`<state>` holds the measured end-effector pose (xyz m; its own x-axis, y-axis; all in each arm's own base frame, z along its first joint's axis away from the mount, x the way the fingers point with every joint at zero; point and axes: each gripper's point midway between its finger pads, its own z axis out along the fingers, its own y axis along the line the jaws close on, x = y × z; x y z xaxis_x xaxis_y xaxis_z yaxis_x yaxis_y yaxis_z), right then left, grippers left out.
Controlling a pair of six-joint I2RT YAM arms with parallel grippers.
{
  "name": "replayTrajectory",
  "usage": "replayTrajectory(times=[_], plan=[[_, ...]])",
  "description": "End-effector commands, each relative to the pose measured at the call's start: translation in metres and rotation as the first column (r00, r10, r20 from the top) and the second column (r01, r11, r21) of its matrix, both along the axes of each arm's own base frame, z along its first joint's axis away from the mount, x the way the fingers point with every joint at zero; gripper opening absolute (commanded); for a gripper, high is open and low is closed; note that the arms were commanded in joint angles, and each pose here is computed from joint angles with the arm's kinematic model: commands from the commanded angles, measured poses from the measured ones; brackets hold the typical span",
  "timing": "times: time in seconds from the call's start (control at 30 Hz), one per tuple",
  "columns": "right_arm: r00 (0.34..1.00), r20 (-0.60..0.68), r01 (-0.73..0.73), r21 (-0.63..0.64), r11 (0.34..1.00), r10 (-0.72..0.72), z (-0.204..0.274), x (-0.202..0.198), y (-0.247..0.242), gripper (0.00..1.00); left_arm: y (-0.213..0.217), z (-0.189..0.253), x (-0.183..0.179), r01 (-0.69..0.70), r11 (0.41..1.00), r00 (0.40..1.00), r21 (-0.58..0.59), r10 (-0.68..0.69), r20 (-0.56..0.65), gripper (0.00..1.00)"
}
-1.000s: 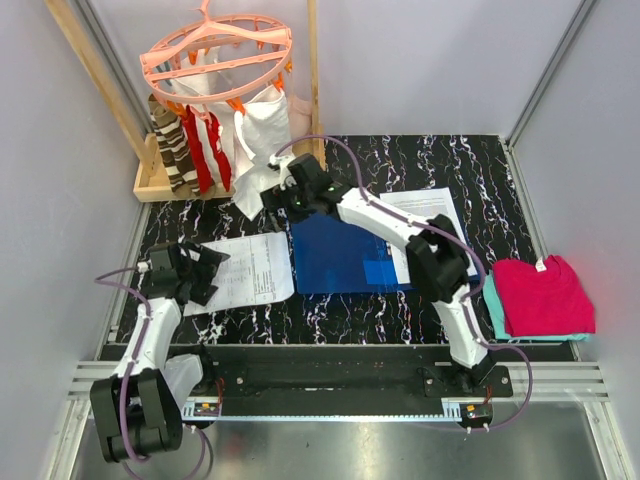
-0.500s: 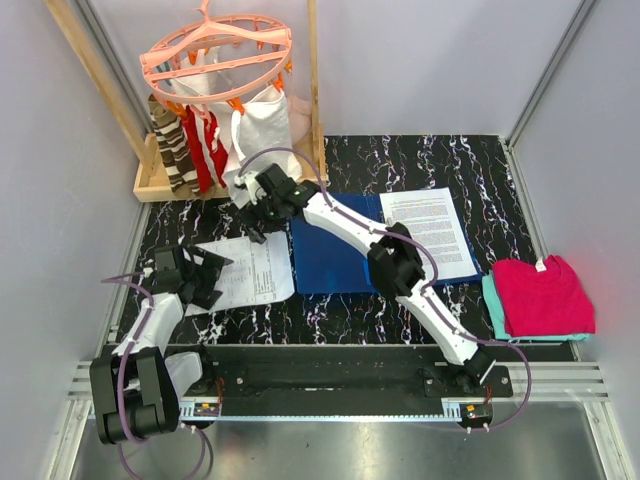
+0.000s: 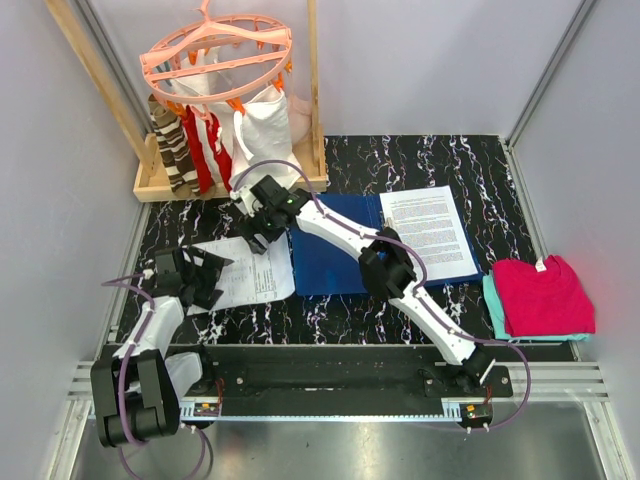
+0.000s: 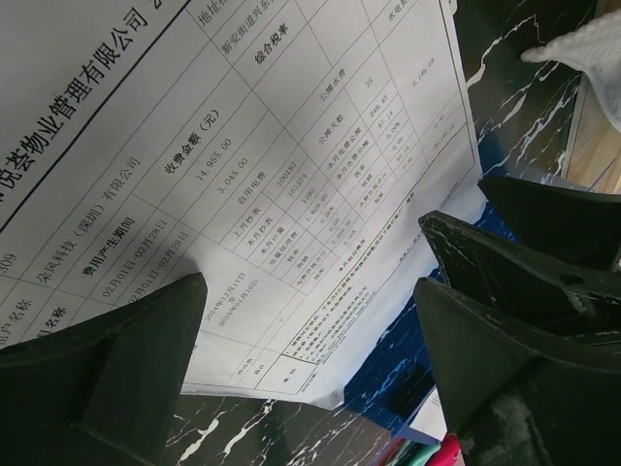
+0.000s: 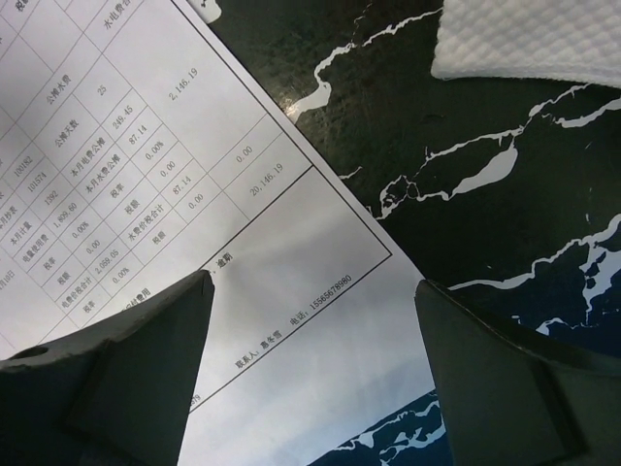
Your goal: Put the files into the folder
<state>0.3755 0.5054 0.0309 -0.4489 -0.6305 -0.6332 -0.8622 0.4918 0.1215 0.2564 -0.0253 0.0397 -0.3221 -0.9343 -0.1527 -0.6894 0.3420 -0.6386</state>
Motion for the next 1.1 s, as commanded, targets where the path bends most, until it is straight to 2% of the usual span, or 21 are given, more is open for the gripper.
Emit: replayTrajectory(times=[0.0, 0.2, 0.47, 0.73, 1.07], plan=[[0.998, 0.055, -0.018, -0.001, 1.0, 0.018, 0.004, 0.002, 0.01, 0.96, 0.005, -0.01, -0.008, -0.011, 0.999, 1.0, 0.032, 0.012, -0.021, 0.99], [0.996, 0.083, -0.027, 0.007, 1.0, 0.027, 0.005, 0.007, 0.015, 1.0, 0.006, -0.01, -0.009, -0.002, 0.999, 1.0, 0.042, 0.003, -0.025, 0.99], [0.995, 0.089, -0.037, 0.016, 0.999, 0.035, 0.002, 0.009, 0.02, 1.0, 0.01, -0.009, -0.012, -0.002, 0.997, 1.0, 0.072, 0.004, -0.023, 0.99], [0.987, 0.155, -0.045, 0.056, 0.997, 0.036, 0.029, 0.017, 0.028, 1.0, 0.01, -0.012, -0.012, 0.005, 0.997, 0.999, 0.077, -0.002, -0.033, 0.99], [0.993, 0.097, -0.072, 0.053, 0.996, 0.067, -0.002, 0.008, 0.034, 1.0, 0.009, -0.007, -0.011, 0.015, 0.997, 1.0, 0.078, -0.014, -0.016, 0.99]])
